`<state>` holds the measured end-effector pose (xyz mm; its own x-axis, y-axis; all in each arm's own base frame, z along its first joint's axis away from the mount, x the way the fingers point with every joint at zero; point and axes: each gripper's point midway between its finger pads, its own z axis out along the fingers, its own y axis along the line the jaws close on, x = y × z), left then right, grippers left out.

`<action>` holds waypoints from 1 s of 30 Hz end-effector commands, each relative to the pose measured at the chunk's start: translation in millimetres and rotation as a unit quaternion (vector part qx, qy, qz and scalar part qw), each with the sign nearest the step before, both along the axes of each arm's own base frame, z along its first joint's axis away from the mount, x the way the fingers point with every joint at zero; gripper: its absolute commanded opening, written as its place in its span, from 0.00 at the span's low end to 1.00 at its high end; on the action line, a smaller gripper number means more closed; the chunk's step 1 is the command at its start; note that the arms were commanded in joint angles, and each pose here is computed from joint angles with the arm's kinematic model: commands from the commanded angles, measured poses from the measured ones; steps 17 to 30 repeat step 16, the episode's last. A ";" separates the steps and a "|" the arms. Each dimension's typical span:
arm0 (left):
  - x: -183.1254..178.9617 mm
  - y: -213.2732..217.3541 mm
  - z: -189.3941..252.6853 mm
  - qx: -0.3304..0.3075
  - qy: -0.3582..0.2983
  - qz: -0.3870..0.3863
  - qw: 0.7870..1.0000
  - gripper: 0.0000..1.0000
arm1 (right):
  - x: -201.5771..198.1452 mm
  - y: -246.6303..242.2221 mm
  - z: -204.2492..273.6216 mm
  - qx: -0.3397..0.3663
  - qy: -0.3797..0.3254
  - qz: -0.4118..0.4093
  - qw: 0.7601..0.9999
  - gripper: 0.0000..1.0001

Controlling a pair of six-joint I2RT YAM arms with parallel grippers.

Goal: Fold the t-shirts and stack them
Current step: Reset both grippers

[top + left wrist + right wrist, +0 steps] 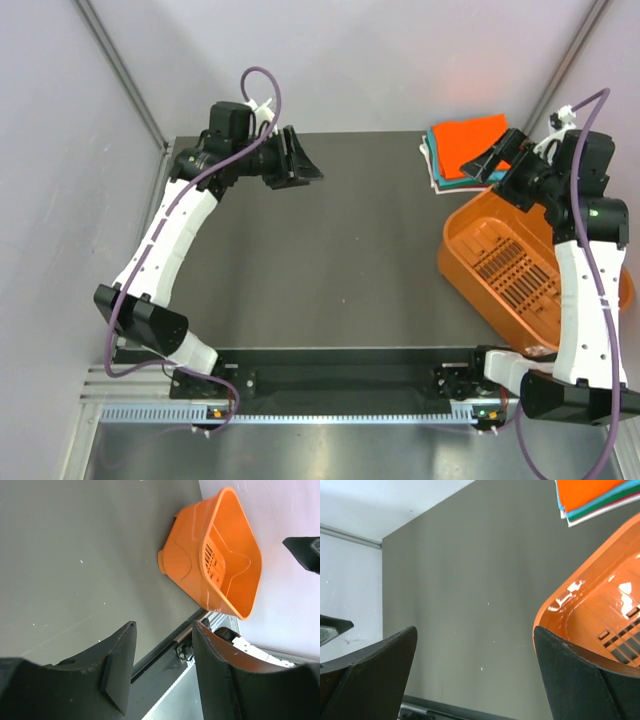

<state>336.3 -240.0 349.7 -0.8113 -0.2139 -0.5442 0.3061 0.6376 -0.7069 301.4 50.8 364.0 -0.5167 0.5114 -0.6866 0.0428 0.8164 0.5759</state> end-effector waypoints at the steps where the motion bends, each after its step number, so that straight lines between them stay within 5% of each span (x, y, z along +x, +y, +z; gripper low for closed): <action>1: -3.0 0.9 14.5 -0.004 -0.027 -0.005 1.000 0.54 | -1.3 4.4 -0.1 0.012 -0.004 0.001 1.000 1.00; 30: -19.5 27.8 14.2 -0.004 -0.031 0.022 0.999 0.54 | -9.3 5.9 -7.6 0.016 -0.006 0.000 1.000 0.99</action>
